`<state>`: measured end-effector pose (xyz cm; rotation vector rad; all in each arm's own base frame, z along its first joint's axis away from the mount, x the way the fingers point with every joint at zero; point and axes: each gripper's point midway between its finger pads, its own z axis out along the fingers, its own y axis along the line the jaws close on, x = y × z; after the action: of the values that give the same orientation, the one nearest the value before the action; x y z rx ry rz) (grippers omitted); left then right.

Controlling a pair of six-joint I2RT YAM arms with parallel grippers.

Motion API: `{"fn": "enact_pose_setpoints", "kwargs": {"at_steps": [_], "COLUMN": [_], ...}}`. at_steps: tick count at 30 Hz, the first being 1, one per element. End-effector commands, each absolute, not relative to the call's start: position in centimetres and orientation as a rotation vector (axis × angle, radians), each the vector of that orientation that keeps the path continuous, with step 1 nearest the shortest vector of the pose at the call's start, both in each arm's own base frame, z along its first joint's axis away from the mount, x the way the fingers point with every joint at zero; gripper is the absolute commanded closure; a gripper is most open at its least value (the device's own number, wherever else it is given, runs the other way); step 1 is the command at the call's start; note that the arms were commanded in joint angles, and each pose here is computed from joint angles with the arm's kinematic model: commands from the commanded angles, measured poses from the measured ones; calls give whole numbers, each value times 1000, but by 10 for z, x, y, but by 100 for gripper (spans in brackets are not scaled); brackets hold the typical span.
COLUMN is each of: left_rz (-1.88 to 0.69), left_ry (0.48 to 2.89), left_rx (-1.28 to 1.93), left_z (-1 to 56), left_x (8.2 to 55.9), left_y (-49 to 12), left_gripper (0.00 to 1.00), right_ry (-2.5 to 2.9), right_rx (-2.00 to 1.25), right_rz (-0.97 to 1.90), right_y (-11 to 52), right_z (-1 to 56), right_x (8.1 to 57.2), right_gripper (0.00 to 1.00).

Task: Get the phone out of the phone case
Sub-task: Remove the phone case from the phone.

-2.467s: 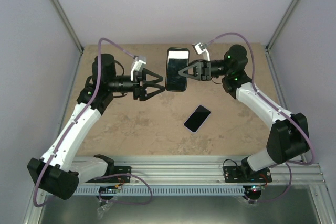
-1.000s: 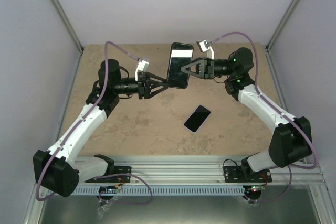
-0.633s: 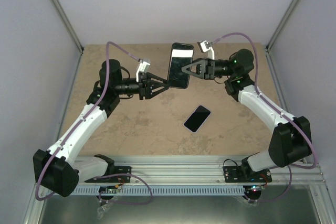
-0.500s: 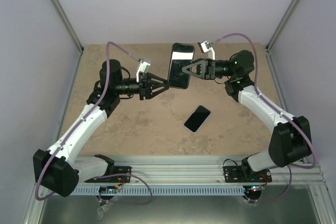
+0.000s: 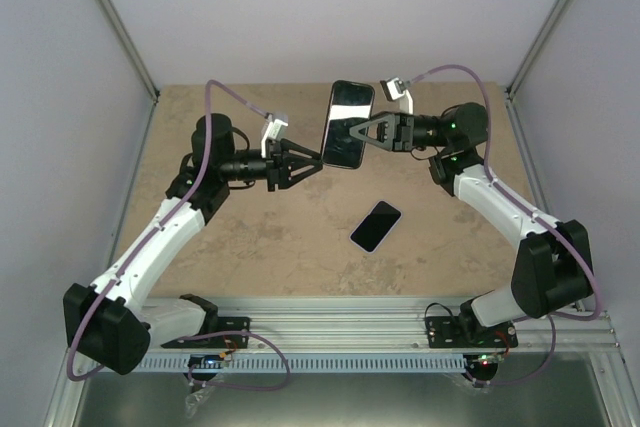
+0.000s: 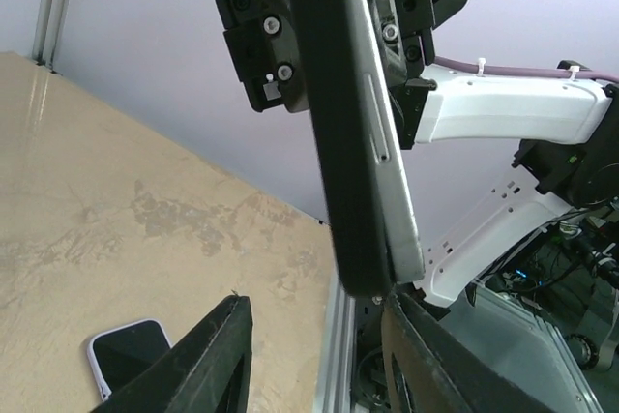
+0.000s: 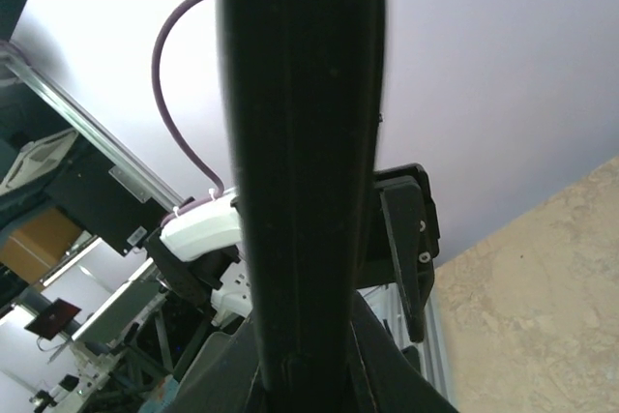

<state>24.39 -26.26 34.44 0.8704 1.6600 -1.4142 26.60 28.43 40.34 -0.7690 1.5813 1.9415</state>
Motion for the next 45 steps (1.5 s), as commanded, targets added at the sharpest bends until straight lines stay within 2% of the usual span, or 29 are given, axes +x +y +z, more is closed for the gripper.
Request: {"fn": "enact_pose_setpoints", "kwargs": {"at_steps": [1,11,20,26,39,45], "left_rz": [-1300,-1302,-1509,-1524,-1528,-1499], "left_ry": [1824,1819,1618,1602,1583,1618], "left_rx": [725,731,965,961,1011,960], "left_z": [309,311,348,357,365,360], "left_x": [276,276,222,219,217,228], "left_y": [-257,-257,-251,-251,-269,-270], "left_gripper": [62,60,41,34,32,43], "right_ry": [1444,1433,1421,1462,1490,1481], "right_rx": [-894,-917,-930,-863,-837,-845], "right_rz": [1936,1930,1893,1903,1911,1914], "right_y": [283,284,276,278,281,280], "right_z": [431,430,430,422,414,418], "right_x": [237,234,233,245,250,248], "right_gripper": [100,99,99,99,99,99]}}
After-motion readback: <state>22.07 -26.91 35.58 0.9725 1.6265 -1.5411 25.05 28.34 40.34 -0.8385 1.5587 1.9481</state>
